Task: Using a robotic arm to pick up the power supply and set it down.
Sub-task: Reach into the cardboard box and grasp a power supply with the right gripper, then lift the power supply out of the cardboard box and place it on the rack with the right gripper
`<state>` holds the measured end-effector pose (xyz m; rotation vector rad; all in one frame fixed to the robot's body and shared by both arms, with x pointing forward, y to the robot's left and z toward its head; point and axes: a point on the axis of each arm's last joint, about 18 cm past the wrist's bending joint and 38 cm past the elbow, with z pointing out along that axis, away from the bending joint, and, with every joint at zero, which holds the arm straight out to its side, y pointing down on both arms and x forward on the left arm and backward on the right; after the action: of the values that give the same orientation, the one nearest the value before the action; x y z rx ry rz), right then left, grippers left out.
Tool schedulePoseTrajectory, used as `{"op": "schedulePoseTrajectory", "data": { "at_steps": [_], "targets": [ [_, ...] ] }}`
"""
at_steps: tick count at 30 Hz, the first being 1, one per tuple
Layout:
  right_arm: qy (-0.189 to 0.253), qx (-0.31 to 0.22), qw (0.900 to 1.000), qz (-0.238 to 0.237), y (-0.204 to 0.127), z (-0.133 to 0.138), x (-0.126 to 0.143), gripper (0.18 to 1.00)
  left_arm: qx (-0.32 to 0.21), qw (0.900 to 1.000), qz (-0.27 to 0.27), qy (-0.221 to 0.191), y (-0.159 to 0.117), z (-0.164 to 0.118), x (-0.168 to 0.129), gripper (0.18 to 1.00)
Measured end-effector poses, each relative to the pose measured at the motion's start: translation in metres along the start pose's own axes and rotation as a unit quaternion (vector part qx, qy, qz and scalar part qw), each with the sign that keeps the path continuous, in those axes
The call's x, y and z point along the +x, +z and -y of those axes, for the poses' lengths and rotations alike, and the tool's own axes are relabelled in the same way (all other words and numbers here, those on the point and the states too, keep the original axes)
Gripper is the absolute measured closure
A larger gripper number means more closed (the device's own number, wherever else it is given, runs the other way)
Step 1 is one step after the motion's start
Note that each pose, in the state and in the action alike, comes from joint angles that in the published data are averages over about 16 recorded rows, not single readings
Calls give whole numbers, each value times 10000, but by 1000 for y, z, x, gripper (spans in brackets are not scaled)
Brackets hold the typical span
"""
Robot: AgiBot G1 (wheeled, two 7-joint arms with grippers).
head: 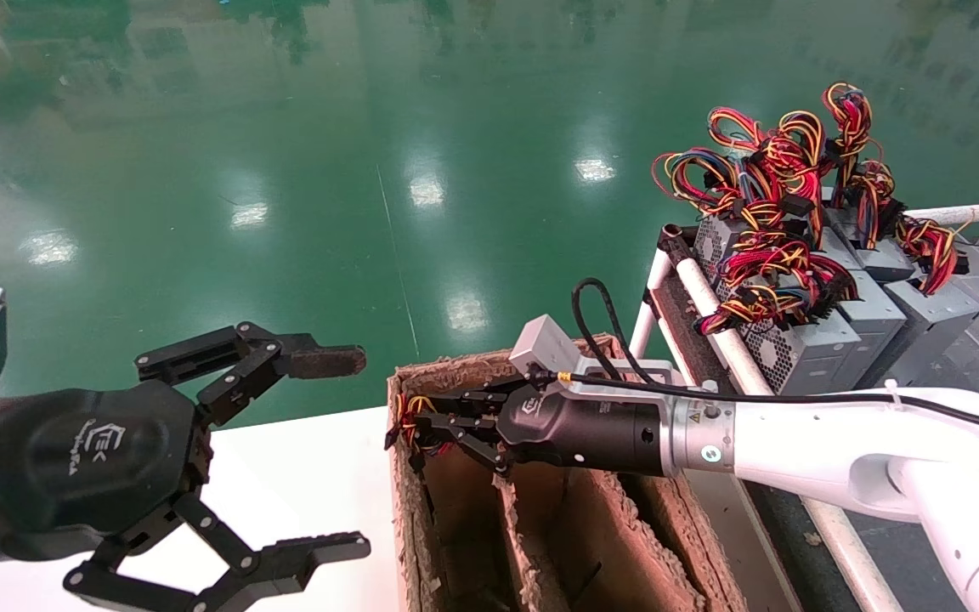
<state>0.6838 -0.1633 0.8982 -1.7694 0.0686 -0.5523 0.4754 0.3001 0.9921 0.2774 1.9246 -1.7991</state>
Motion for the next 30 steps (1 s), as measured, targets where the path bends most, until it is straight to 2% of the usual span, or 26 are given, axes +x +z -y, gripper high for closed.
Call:
{"op": "schedulePoseTrajectory", "data": {
  "at_steps": [8, 18, 30],
  "targets": [
    [56, 94, 9999, -31, -2, -2, 2, 909, 0, 10000, 0, 0, 0, 0, 0, 184],
    [17, 392, 9992, -79, -14, 9, 8, 946, 0, 10000, 0, 0, 0, 0, 0, 184],
    [-224, 945, 9952, -154, -48, 42, 19, 969, 0, 10000, 0, 0, 0, 0, 0, 184]
  ]
}}
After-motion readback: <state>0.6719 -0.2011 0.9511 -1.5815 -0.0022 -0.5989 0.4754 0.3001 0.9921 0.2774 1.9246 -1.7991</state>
